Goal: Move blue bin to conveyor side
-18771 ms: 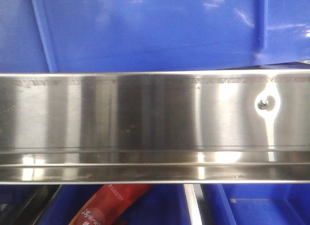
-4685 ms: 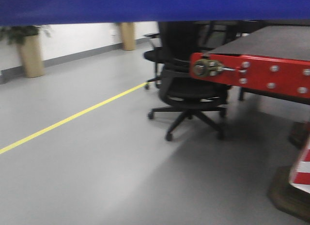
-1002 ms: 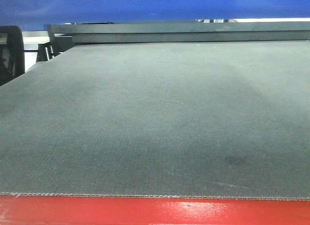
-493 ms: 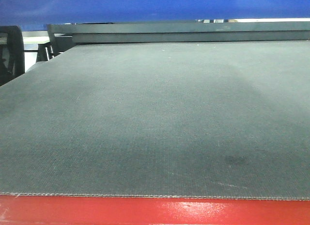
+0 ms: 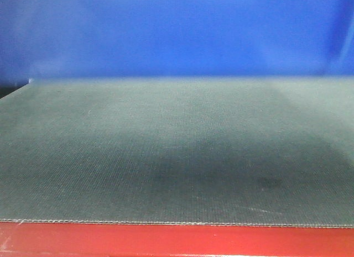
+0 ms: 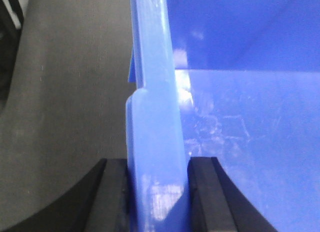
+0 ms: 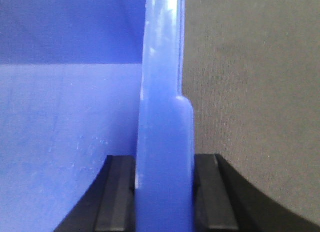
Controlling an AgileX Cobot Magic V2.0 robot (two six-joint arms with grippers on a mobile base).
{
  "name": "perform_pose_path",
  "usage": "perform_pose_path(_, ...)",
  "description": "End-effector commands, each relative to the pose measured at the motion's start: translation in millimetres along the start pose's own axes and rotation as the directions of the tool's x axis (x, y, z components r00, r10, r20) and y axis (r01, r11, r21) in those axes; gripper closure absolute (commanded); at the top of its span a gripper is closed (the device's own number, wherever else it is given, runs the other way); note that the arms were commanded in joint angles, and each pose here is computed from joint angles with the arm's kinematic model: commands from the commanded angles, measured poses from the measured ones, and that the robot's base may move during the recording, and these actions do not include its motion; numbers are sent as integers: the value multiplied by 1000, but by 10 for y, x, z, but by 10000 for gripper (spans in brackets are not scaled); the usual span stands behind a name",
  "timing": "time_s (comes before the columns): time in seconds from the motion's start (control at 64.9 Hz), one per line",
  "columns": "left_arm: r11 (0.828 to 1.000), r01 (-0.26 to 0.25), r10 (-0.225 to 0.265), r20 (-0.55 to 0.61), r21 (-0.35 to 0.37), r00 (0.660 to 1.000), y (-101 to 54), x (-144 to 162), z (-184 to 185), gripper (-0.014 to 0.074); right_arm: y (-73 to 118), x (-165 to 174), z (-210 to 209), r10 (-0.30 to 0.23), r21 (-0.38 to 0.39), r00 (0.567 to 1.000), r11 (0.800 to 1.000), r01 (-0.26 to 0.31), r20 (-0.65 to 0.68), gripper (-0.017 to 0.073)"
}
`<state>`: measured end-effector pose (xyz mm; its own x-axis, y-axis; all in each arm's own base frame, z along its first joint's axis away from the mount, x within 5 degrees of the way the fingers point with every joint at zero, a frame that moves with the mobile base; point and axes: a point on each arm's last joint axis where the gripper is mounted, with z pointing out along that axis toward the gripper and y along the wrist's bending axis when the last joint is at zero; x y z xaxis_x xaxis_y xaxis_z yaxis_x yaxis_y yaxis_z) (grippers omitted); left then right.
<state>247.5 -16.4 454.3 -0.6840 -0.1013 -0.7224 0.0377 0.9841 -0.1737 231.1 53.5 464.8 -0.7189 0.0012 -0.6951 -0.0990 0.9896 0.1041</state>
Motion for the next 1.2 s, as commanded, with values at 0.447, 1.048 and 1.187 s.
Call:
perform_pose_path(0.447,999,37,-38,-64,-21,997,177,336,956,612,-66,303,871,-47,28,999,999,47,19,648)
perform_pose_path(1.048,998,52,-54,-54,-39,997,253,573,1196,612,-99,564,1170,-55,24,998,998,55,7,648)
perform_pose_path(1.187,998,52,-54,-52,-39,997,253,571,1196,580,-97,549,1169,-57,22,998,998,57,22,636)
